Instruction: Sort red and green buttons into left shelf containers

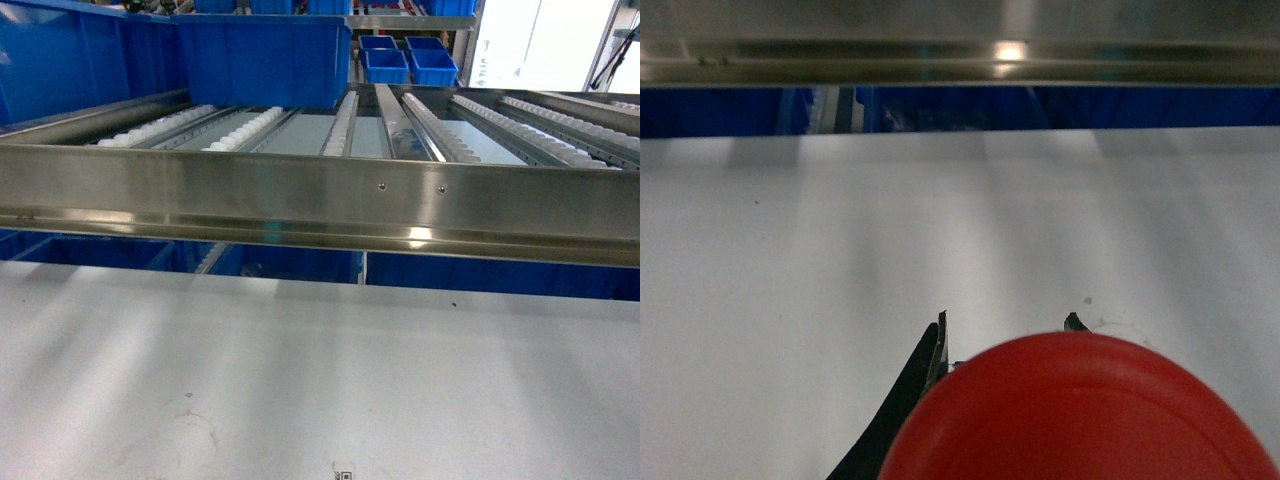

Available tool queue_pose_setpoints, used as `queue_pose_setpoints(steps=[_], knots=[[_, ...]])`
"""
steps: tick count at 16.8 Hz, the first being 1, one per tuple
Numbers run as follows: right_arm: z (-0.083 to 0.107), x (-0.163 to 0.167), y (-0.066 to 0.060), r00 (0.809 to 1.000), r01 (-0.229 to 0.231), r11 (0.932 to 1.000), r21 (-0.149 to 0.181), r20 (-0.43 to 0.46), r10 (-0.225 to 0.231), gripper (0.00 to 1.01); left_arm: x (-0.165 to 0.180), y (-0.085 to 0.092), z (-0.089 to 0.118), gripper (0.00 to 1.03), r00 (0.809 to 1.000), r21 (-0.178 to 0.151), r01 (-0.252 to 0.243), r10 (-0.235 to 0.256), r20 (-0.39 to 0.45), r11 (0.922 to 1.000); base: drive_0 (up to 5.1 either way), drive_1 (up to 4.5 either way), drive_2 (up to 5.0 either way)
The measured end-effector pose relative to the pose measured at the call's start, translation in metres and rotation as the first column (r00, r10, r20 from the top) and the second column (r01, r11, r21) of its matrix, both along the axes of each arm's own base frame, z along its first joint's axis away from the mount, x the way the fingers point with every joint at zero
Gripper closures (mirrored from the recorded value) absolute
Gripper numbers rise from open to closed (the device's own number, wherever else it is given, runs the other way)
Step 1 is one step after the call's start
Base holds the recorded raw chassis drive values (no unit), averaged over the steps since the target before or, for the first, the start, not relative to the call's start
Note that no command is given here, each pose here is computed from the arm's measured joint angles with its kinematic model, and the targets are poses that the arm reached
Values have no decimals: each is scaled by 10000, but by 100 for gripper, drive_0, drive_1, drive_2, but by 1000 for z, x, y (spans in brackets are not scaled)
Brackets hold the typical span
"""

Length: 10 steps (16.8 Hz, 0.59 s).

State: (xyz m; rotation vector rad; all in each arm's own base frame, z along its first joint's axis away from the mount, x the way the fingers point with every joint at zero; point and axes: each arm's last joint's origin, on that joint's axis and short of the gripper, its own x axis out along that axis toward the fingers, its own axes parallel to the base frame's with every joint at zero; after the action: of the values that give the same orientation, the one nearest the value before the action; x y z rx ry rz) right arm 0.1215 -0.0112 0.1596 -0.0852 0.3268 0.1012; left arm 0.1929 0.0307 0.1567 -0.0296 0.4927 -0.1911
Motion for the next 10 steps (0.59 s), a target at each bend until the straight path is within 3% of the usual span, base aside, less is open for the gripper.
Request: queue_pose_setpoints(steps=[3, 6, 10], knots=[[0, 0, 0, 10000, 0, 10000, 0, 0, 0, 66, -21, -11, 26, 76, 9957, -39, 216, -212, 904, 9998, 0, 0, 0], [0, 0, 0, 10000, 0, 10000, 0, 0, 0, 66, -34, -23, 34, 76, 9916, -41, 764, -755, 1047, 9971, 0, 0, 0], [0, 0, 0, 10000, 4, 10000, -1, 0, -4, 67, -47, -30, 31, 76, 9886, 406, 694, -741, 1308, 9968, 0, 0, 0]])
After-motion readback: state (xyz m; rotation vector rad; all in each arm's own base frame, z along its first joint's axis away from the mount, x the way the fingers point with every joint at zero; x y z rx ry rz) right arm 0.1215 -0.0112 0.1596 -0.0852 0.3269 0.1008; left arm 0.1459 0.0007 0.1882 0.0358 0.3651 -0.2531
